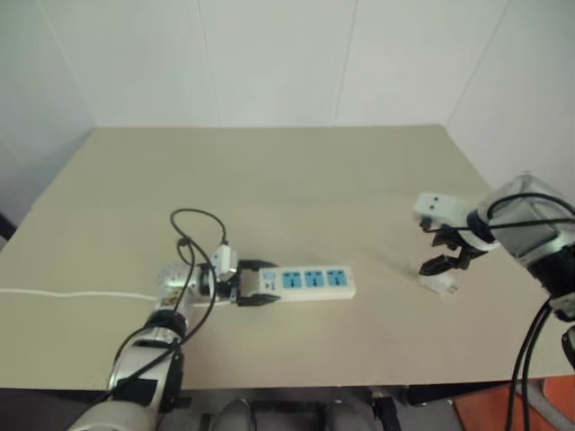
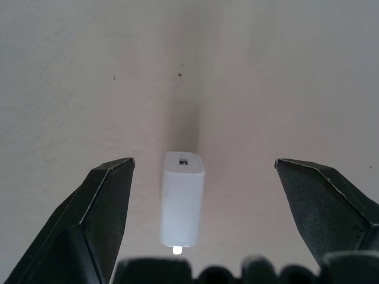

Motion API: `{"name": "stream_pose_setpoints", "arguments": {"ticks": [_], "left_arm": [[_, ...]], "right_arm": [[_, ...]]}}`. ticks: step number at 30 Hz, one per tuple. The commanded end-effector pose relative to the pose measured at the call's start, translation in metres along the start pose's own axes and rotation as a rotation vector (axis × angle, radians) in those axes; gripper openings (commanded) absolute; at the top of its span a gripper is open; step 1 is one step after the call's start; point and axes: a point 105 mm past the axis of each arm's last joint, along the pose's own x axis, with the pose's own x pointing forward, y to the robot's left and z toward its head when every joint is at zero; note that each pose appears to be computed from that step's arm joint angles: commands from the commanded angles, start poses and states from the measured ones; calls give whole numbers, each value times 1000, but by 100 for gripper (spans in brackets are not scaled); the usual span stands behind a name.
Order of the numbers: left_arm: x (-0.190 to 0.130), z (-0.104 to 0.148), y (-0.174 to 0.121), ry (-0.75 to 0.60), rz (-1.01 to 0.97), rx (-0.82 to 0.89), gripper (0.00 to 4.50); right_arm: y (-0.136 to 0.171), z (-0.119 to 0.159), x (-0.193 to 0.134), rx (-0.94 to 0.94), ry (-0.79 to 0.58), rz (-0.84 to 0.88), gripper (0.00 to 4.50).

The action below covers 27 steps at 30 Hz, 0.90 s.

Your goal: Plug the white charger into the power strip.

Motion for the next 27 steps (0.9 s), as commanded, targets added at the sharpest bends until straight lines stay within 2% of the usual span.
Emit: {"name": "stream_pose_setpoints", "arguments": {"ticks": [1, 15, 18, 26, 27], "left_arm": [[5, 0, -4, 6, -38, 4, 325], [1, -1, -5, 16, -24, 14, 325], [-1, -3, -5, 26, -14, 13, 325], [-2, -3, -4, 27, 3, 16, 325], [-2, -4, -4, 28, 3, 16, 325]], "right_arm": [[-2, -3, -2, 10, -4, -5, 450], [-3, -11, 22, 74, 20, 41, 450], [-3, -9, 23, 80, 13, 52, 396], [1, -14, 31, 64, 53, 70, 125], [0, -15, 32, 59, 62, 65, 112]]}}
